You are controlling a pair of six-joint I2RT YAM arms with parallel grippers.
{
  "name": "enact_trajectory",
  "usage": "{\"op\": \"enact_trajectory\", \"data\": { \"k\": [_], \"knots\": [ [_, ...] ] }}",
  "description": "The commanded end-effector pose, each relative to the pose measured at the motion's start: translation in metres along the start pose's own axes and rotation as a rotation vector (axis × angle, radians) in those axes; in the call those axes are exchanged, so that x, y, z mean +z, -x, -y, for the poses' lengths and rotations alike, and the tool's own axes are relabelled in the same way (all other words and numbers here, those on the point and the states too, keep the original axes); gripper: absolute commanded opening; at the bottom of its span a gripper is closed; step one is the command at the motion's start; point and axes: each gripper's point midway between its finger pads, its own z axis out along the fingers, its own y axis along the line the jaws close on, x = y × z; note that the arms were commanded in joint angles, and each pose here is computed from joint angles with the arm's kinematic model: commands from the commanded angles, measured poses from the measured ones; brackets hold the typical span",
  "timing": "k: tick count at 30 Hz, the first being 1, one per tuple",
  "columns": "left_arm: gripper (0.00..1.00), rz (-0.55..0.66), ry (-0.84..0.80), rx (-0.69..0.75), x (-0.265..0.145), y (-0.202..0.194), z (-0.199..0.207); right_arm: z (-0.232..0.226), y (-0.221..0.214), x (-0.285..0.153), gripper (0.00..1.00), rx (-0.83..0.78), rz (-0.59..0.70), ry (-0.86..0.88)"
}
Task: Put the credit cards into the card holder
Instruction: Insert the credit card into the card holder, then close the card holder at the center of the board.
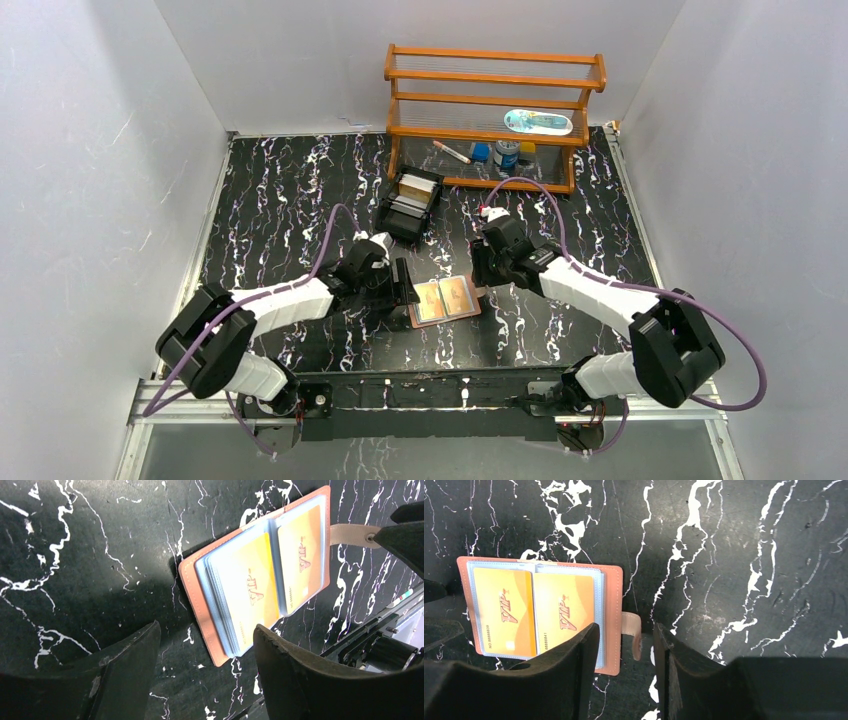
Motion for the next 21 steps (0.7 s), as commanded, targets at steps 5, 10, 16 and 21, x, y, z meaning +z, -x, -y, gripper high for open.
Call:
{"op": "enact_trajectory", "data": {
  "k": [5,10,16,21],
  "knots": [
    [0.67,0.003,-0.002,0.004,0.009,0.012,0.007,0.002,0.014,-0.007,0.43,0.004,0.039,0.003],
    [0.67,-0.007,0.000,0.000,0.011,0.011,0.007,-0.002,0.006,0.000,0.37,0.016,0.012,0.037],
    [0.68,-0.008,0.005,-0.003,0.011,0.010,0.006,0.004,-0.002,0.002,0.34,0.018,-0.014,0.009],
    [0.68,-0.009,0.011,-0.014,0.012,0.011,0.006,0.006,-0.005,0.001,0.23,0.017,-0.016,0.001]
  ]
}}
